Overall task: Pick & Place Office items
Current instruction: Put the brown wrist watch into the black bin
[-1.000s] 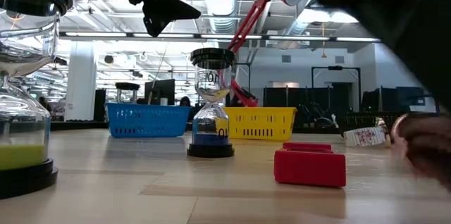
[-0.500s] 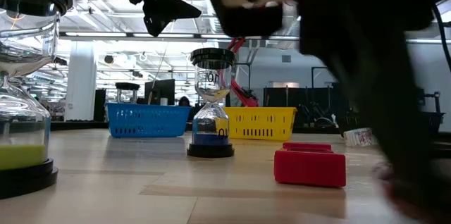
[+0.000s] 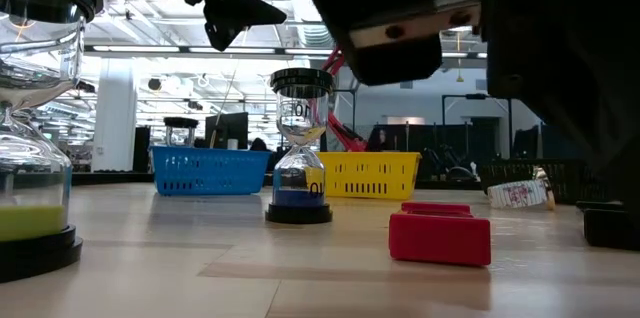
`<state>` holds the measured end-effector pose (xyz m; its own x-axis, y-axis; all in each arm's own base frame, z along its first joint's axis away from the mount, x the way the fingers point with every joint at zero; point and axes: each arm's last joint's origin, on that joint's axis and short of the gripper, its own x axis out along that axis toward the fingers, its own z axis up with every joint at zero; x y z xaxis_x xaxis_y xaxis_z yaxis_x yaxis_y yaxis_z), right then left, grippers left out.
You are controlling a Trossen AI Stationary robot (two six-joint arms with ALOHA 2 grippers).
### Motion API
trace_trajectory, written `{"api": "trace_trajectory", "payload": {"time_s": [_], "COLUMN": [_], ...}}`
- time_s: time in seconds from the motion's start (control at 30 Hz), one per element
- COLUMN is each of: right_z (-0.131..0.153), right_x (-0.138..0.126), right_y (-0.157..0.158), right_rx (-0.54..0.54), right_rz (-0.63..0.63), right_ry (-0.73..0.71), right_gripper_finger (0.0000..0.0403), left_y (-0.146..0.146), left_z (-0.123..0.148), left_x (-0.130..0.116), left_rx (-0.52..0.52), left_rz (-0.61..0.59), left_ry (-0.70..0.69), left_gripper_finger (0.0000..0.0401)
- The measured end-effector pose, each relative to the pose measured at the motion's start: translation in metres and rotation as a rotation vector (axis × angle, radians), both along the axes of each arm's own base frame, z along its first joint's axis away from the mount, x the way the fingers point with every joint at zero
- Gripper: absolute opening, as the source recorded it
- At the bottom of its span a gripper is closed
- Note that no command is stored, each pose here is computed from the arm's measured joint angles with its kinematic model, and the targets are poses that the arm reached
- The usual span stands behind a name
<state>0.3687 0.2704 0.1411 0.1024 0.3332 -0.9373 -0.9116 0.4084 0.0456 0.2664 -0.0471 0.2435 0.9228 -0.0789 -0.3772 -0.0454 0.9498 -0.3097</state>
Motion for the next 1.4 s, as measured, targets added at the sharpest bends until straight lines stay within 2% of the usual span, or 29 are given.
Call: {"api": "trace_trajectory", "payload": {"time_s": [0.2, 0.37, 0.57, 0.8, 1.07, 1.13, 1.4], "right_z": [-0.001, 0.002, 0.018, 0.058, 0.118, 0.131, 0.169], "right_x": [-0.001, -0.009, -0.023, -0.037, -0.061, -0.065, -0.079], "right_y": [-0.008, -0.013, -0.016, -0.024, -0.056, -0.065, -0.098], "right_rx": [-0.024, -0.079, -0.222, -0.290, -0.418, -0.418, -0.407], "right_rz": [-0.122, -0.133, -0.138, -0.237, -0.472, -0.540, -0.679], "right_ry": [0.082, 0.150, 0.123, 0.060, -0.035, -0.052, -0.100], "right_gripper_finger": [0.0039, 0.0011, 0.0022, 0.0009, 0.0009, 0.0009, 0.0013], "left_y": [0.000, 0.000, 0.000, 0.000, 0.000, 0.000, 0.000], "left_z": [0.000, 0.000, 0.001, 0.001, 0.001, 0.001, 0.001], "left_x": [0.000, 0.000, 0.000, 0.000, 0.000, 0.000, 0.000], "left_rx": [0.000, 0.000, -0.001, -0.002, -0.002, -0.002, -0.003], "left_rz": [0.001, 0.001, 0.001, 0.001, 0.000, 0.000, 0.000], "left_ry": [-0.004, -0.005, -0.007, -0.012, -0.012, -0.012, -0.013], "left_gripper_finger": [0.0163, 0.0163, 0.0163, 0.0163, 0.0163, 0.0163, 0.0163]}}
